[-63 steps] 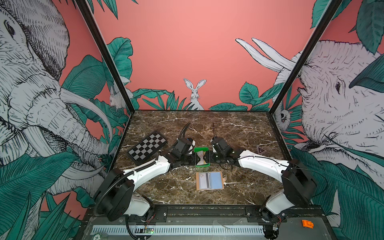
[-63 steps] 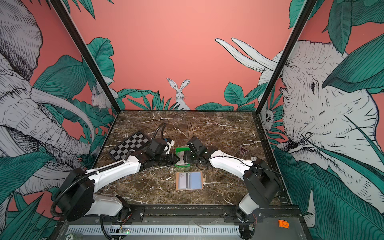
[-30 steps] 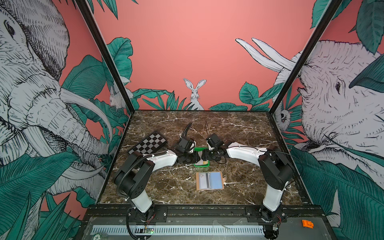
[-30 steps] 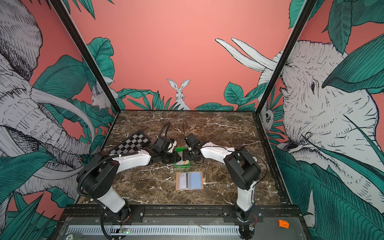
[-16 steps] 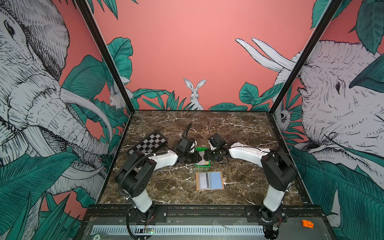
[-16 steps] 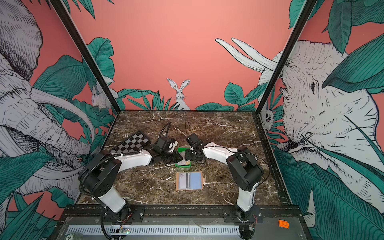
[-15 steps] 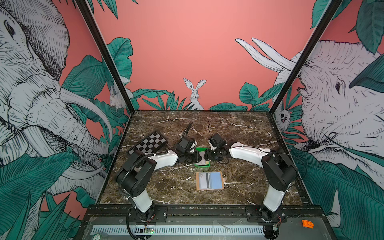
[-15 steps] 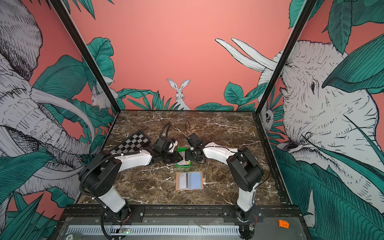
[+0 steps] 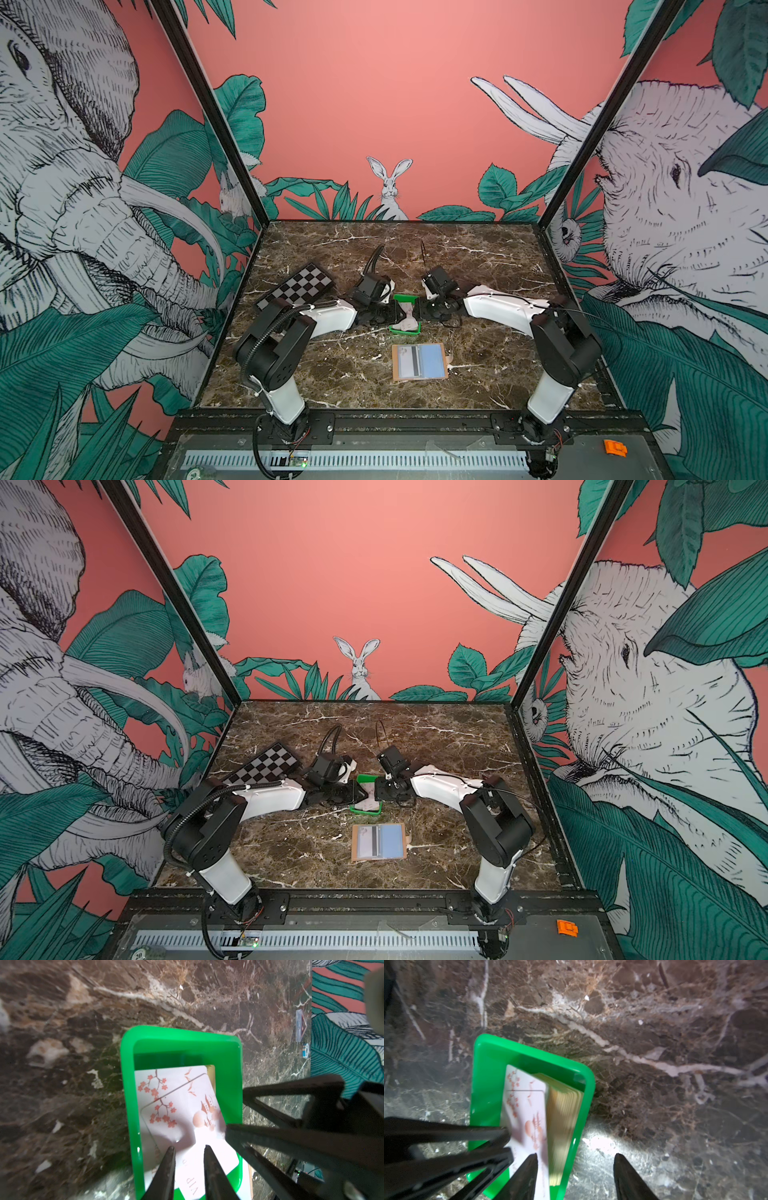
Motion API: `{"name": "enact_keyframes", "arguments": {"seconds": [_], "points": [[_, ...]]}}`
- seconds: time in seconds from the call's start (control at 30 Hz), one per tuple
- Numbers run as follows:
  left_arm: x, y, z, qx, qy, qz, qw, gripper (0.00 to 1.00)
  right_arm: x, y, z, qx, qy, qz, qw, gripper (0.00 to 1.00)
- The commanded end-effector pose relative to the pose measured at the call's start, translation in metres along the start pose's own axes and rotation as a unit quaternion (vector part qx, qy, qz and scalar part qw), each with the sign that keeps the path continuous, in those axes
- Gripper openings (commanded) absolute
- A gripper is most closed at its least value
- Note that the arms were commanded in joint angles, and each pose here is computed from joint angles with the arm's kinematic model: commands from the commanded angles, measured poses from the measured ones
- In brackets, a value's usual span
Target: Put the credit cards into the card holder
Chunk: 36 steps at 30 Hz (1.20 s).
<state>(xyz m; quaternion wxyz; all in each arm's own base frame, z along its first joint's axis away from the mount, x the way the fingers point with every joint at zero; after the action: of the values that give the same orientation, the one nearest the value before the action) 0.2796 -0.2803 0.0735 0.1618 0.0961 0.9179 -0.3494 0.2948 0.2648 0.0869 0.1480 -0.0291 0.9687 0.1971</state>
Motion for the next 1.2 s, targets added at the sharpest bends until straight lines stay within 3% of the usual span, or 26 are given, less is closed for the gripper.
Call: {"name": "enact_keyframes", "arguments": {"seconds": [0.0,0.2,0.47,0.83,1.17], "points": [[0.006,0.008,0.004,-0.013,0.014,-0.011,1.0,0.26,-0.011,0.015,-0.02,-0.04,-0.03,-0.004,0.999,0.54],[0.007,0.009,0.004,-0.017,0.015,-0.011,1.0,0.25,-0.014,0.03,-0.023,-0.076,-0.019,-0.013,0.997,0.44],[0.007,0.009,0.003,-0.017,0.015,-0.013,1.0,0.24,-0.013,0.029,0.001,-0.056,0.021,-0.017,0.998,0.29],[0.008,0.009,0.004,-0.012,0.014,-0.016,1.0,0.23,-0.013,0.016,0.008,-0.001,0.043,-0.034,0.998,0.28],[0.009,0.005,0.007,-0.005,0.012,-0.015,1.0,0.23,-0.008,0.022,0.023,-0.022,0.072,-0.026,0.997,0.27]]}}
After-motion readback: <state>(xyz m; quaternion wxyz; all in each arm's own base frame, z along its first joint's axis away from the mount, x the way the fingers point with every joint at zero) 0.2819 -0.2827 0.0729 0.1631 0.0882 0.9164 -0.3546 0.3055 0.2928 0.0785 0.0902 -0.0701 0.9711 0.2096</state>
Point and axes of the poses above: each gripper's point midway between its finger pads, its own z axis out along the fingers, its own y axis along the line the jaws close on, x = y × z, the point moved 3 cm from there along -z, back along the fingers, and after that the axes turned 4 degrees about z, right-handed, at the moved point
